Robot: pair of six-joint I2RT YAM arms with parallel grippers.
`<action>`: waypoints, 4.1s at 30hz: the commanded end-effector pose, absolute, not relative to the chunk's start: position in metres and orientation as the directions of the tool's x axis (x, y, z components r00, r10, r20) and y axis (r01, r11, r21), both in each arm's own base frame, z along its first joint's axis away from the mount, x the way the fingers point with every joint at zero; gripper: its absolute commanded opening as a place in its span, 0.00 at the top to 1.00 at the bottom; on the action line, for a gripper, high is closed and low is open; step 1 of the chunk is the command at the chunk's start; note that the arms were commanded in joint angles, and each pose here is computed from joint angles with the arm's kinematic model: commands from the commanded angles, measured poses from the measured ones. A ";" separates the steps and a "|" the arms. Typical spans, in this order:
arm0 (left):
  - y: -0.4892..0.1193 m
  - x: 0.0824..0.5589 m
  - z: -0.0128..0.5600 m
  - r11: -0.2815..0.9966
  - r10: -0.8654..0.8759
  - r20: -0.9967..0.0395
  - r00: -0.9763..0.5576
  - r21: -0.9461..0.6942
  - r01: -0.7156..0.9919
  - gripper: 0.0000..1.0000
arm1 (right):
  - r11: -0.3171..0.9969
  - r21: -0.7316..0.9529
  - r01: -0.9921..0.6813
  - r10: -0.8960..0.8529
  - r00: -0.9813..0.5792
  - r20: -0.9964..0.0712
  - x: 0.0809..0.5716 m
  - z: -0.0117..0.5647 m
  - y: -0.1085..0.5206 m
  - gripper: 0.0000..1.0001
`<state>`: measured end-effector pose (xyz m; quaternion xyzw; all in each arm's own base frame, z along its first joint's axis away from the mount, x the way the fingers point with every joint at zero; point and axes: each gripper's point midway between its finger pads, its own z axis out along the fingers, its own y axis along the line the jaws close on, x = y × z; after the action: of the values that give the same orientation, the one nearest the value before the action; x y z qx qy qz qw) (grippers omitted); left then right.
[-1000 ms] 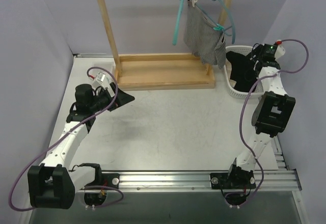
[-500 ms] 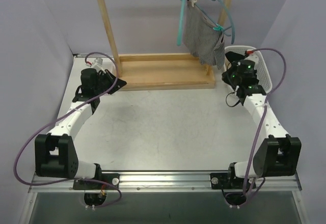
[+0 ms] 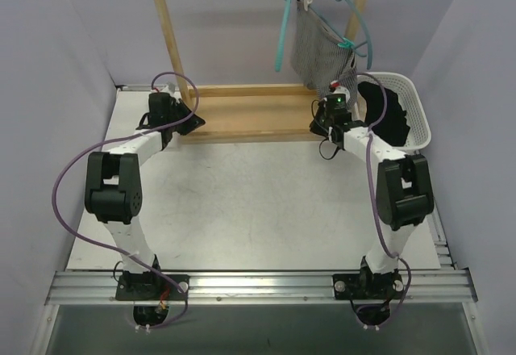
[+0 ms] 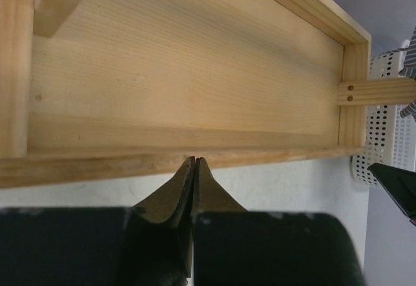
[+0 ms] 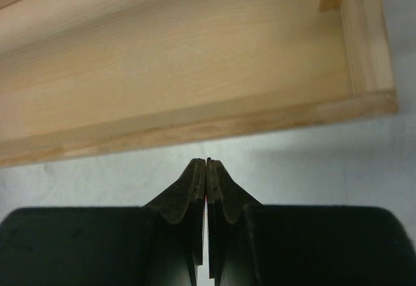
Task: Remove the underwear clipped to the hanger
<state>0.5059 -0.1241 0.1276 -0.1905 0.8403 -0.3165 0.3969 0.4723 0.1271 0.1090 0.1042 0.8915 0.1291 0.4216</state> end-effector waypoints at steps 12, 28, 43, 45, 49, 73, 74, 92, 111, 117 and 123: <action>-0.117 0.551 0.089 0.750 -0.541 -0.557 -0.630 -0.658 -0.062 0.98 | 0.960 0.264 0.093 0.262 -0.630 -0.731 0.558 0.052 0.142 1.00; -0.124 0.513 0.040 0.795 -0.483 -0.481 -0.732 -0.592 -0.136 0.98 | 0.970 0.217 0.111 0.227 -0.731 -0.643 0.510 0.012 0.130 1.00; -0.122 0.469 0.025 0.768 -0.526 -0.421 -0.739 -0.609 -0.200 0.98 | 0.969 0.222 0.107 0.221 -0.778 -0.588 0.447 -0.012 0.137 1.00; -0.122 0.459 0.025 0.758 -0.538 -0.410 -0.737 -0.618 -0.209 0.98 | 0.969 0.225 0.100 0.218 -0.774 -0.595 0.440 -0.006 0.141 1.00; -0.121 0.439 0.025 0.747 -0.553 -0.399 -0.731 -0.626 -0.223 0.98 | 0.971 0.217 0.099 0.211 -0.778 -0.591 0.419 -0.008 0.141 1.00; -0.131 0.393 0.135 0.677 -0.569 -0.487 -0.662 -0.735 -0.041 0.49 | 0.968 0.211 -0.134 0.108 -0.540 -0.835 0.392 0.153 0.182 0.34; -0.133 0.389 0.140 0.670 -0.567 -0.489 -0.663 -0.742 -0.026 0.40 | 0.964 0.213 -0.158 0.102 -0.520 -0.848 0.385 0.165 0.185 0.29; -0.144 0.302 0.220 0.631 -0.501 -0.560 -0.660 -0.758 0.163 0.06 | 0.737 0.333 -0.588 0.128 -0.363 -0.923 0.210 0.313 0.216 0.05; -0.149 0.275 0.220 0.620 -0.456 -0.570 -0.683 -0.755 0.215 0.06 | 0.966 0.221 -0.135 0.207 -0.107 -0.972 0.264 0.474 0.129 0.00; -0.149 0.271 0.220 0.611 -0.458 -0.568 -0.684 -0.760 0.222 0.06 | 0.975 0.219 -0.038 0.213 -0.122 -0.969 0.301 0.482 0.148 0.00; -0.151 0.268 0.223 0.603 -0.457 -0.571 -0.681 -0.762 0.234 0.06 | 0.975 0.204 0.088 0.216 -0.166 -0.962 0.334 0.463 0.161 0.00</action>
<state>0.2717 -0.1475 0.2133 -0.0891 0.8141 -0.4307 0.3793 0.3291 0.1770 0.4528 0.0441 0.7726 0.0745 0.6289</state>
